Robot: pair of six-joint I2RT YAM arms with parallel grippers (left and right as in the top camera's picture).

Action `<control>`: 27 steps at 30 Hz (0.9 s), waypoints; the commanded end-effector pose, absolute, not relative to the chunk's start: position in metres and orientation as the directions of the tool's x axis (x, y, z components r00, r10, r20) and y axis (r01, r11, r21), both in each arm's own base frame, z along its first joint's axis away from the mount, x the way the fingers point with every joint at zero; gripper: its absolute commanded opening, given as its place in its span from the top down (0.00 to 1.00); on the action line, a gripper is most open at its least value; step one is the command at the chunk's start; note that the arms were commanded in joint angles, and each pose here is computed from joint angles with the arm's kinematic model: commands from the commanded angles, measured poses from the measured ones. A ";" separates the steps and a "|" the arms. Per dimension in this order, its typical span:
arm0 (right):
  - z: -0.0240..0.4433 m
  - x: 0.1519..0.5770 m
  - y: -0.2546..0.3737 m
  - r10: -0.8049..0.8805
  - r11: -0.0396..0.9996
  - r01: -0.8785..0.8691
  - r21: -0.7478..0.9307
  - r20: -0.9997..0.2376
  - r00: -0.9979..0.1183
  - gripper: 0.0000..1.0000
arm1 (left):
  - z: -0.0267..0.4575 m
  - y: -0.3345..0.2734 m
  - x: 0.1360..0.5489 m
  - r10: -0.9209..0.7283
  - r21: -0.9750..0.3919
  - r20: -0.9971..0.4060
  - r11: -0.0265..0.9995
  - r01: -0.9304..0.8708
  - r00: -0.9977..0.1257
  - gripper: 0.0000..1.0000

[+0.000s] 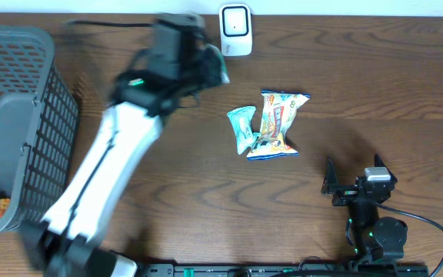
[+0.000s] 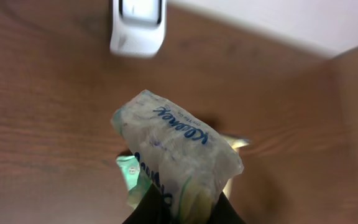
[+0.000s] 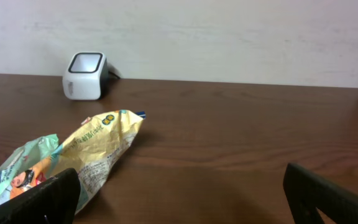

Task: Scan the item barcode
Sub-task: 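Place the small white-green pack left of the light-blue packet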

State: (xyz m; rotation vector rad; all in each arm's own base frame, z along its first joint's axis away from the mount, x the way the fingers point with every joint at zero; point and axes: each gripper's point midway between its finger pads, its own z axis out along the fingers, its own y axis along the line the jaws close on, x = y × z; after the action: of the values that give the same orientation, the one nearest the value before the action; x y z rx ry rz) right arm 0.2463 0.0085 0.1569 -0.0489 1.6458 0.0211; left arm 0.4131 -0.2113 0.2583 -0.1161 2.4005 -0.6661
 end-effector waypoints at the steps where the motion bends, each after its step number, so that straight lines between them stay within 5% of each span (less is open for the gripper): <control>1: 0.156 0.246 0.007 -0.013 0.999 -0.037 -0.010 -0.997 -0.075 0.01 | 0.188 -0.226 0.429 -0.118 -0.323 -0.549 0.943 0.081 -0.827 0.92; 8: 0.156 0.246 0.007 -0.013 0.999 -0.037 -0.010 -0.997 -0.075 0.01 | 0.106 -0.216 0.441 -0.074 -0.154 -0.481 0.988 0.000 -0.874 0.85; 11: 0.156 0.246 0.007 -0.013 0.999 -0.037 -0.011 -0.997 -0.075 0.01 | 0.094 -0.201 0.444 -0.069 -0.068 -0.484 0.997 -0.041 -0.872 0.68; 14: 0.156 0.246 0.007 -0.013 0.999 -0.037 -0.011 -0.997 -0.075 0.01 | 0.095 -0.199 0.444 -0.068 -0.059 -0.489 0.997 -0.045 -0.870 0.37; 20: 0.156 0.246 0.007 -0.013 0.999 -0.037 -0.010 -0.997 -0.075 0.01 | 0.143 -0.198 0.444 -0.081 -0.103 -0.563 0.994 -0.027 -0.822 0.27; 27: 0.157 0.246 0.007 -0.013 0.999 -0.037 -0.010 -0.997 -0.074 0.01 | 0.279 -0.124 0.441 -0.131 -0.081 -0.793 0.991 -0.111 -0.595 0.21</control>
State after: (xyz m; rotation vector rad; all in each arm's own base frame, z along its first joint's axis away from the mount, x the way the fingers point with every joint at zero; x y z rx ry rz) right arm 0.2463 0.0085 0.1569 -0.0489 1.6458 0.0211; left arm 0.4425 -0.1846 0.1951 -0.0588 2.4279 -0.1498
